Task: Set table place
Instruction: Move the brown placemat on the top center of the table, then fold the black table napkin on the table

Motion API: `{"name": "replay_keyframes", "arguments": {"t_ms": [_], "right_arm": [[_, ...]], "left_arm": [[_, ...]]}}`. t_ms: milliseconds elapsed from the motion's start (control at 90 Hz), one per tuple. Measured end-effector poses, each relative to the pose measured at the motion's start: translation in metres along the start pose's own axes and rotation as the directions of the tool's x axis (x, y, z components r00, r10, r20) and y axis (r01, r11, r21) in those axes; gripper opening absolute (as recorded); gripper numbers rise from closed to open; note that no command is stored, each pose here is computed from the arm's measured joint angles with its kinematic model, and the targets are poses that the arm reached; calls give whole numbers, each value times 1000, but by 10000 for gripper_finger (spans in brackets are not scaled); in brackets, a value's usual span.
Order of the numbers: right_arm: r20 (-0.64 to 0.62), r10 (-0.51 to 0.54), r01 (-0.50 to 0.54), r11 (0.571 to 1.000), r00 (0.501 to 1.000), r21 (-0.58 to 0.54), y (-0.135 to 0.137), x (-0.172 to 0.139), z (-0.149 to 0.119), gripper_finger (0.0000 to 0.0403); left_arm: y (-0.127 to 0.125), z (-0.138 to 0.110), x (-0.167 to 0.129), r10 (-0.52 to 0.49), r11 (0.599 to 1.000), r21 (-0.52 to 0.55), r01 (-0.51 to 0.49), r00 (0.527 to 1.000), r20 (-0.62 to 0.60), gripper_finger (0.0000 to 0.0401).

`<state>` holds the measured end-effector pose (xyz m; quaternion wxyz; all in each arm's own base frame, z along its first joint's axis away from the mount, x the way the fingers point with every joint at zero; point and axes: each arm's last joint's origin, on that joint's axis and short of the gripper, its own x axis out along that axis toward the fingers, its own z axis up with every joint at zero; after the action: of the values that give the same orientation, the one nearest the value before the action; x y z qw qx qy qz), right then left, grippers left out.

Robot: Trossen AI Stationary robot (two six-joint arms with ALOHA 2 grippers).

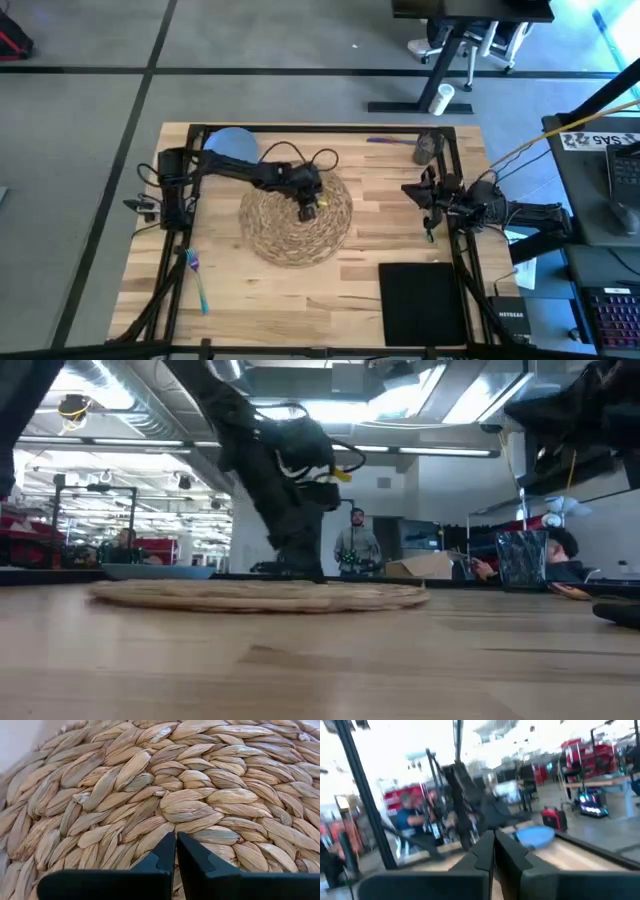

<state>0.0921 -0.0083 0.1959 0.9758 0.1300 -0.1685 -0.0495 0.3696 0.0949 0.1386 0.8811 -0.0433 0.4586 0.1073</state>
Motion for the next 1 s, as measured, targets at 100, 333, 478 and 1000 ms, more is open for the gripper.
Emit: {"name": "replay_keyframes", "arguments": {"t_ms": [100, 333, 478, 1000], "right_arm": [[149, 30, -31, 1000, 988, 7, 3, -1, 14, 0], [363, 28, -41, 999, 931, 28, 7, -7, 34, 0], [383, 22, -38, 999, 924, 32, 7, -7, 36, 0], [133, -46, 34, 995, 990, 90, 9, 1, 43, 0]], "left_arm": [[15, 5, 0, 26, 999, -27, -26, 999, 24, 1], [55, 0, 2, 80, 993, -93, -78, 997, 14, 1], [70, -3, 4, 68, 989, -132, -65, 998, 18, 1], [-8, 8, -22, -203, 979, -30, 201, 976, -74, 1]]}}
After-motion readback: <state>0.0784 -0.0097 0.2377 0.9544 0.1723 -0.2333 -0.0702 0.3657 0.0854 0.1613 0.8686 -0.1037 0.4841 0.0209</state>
